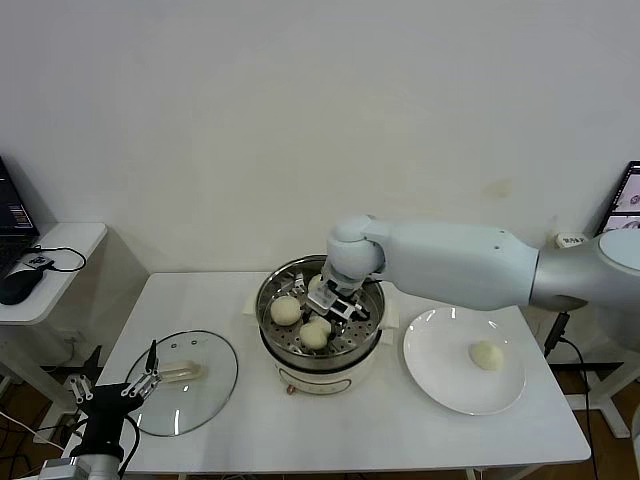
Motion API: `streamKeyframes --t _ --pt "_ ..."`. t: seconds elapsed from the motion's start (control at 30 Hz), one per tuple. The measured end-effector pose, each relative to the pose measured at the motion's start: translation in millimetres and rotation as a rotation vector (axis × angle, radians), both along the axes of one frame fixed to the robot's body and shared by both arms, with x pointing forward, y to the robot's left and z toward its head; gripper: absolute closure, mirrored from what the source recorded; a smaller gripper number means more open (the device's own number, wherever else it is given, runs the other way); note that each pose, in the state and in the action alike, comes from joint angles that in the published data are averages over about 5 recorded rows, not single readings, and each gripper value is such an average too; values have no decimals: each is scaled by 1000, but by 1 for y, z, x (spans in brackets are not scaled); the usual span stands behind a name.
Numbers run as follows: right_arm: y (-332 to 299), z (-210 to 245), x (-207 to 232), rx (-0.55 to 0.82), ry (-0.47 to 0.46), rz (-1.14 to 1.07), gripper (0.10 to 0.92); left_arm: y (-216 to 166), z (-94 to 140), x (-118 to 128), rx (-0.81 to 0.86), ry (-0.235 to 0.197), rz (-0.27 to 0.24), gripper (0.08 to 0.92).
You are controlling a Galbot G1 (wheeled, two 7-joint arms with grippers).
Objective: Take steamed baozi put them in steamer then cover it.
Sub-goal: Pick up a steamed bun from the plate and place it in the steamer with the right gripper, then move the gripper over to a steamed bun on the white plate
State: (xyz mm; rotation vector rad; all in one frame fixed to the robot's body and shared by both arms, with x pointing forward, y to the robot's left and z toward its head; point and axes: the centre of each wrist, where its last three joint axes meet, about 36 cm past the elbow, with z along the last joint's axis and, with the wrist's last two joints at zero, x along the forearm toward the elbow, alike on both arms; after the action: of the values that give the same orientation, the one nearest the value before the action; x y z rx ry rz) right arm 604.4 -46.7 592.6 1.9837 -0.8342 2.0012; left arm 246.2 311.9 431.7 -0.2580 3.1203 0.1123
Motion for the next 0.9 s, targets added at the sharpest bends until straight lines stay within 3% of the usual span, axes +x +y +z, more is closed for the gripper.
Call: streamKeyframes --t 0.37,0.63,0.9 --pt "-10 16 5 18 -36 -18 209 0 1 0 4 -3 -9 177" --pt "-43 53 11 74 -81 -156 199 0 3 1 17 -5 -28 177" --pt "-116 78 7 135 -74 -414 200 3 3 4 30 -7 -42 177"
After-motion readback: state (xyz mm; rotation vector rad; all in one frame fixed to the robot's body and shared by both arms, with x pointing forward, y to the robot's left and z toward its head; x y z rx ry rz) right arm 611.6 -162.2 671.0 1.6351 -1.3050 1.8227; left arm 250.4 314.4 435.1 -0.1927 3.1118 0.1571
